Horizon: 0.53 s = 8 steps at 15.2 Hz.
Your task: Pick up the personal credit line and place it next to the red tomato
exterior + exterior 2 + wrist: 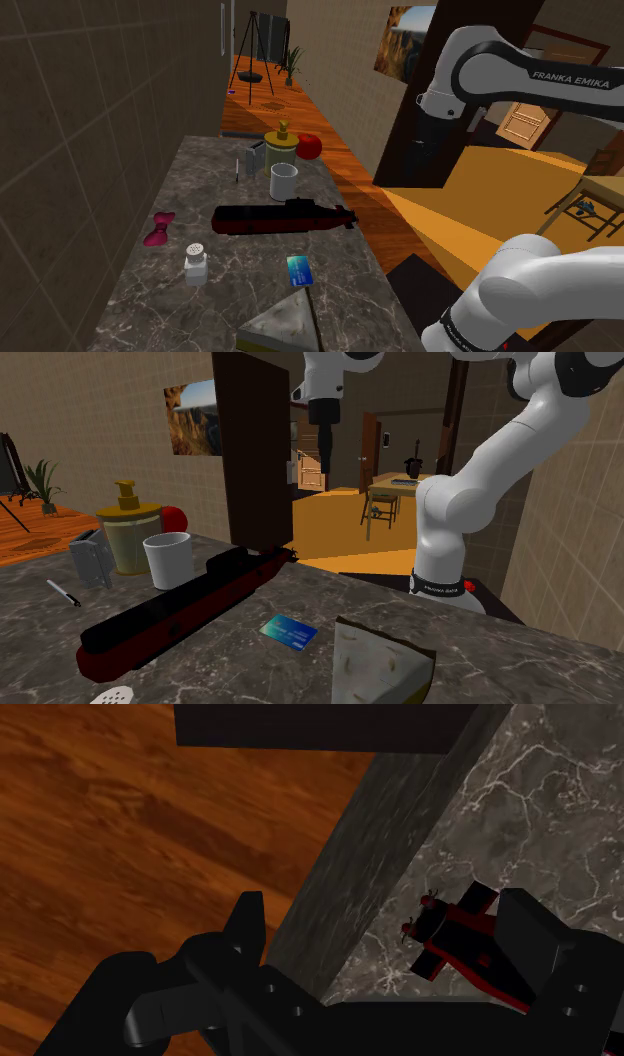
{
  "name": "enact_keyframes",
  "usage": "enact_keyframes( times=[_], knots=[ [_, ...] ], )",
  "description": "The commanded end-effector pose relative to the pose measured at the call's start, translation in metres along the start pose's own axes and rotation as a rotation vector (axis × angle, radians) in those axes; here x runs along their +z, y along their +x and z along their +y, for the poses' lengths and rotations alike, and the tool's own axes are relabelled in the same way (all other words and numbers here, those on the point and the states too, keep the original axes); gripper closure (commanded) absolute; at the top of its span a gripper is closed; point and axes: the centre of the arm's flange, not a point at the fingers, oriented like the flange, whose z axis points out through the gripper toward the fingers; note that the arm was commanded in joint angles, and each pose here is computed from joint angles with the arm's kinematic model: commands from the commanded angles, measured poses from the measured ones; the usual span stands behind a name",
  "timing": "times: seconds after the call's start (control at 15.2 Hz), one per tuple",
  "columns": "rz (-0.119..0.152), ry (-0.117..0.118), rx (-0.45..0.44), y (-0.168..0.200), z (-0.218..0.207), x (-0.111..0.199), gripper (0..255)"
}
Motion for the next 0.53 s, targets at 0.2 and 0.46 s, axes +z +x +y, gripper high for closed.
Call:
enact_keyframes(
  times=[0.2,0.46],
  knots=[
    [0.018,-0.006,0.057,-0.001,-0.036,0.019,0],
    [0.043,-0.014,0.133,0.0,-0.084,0.044,0]
  ],
)
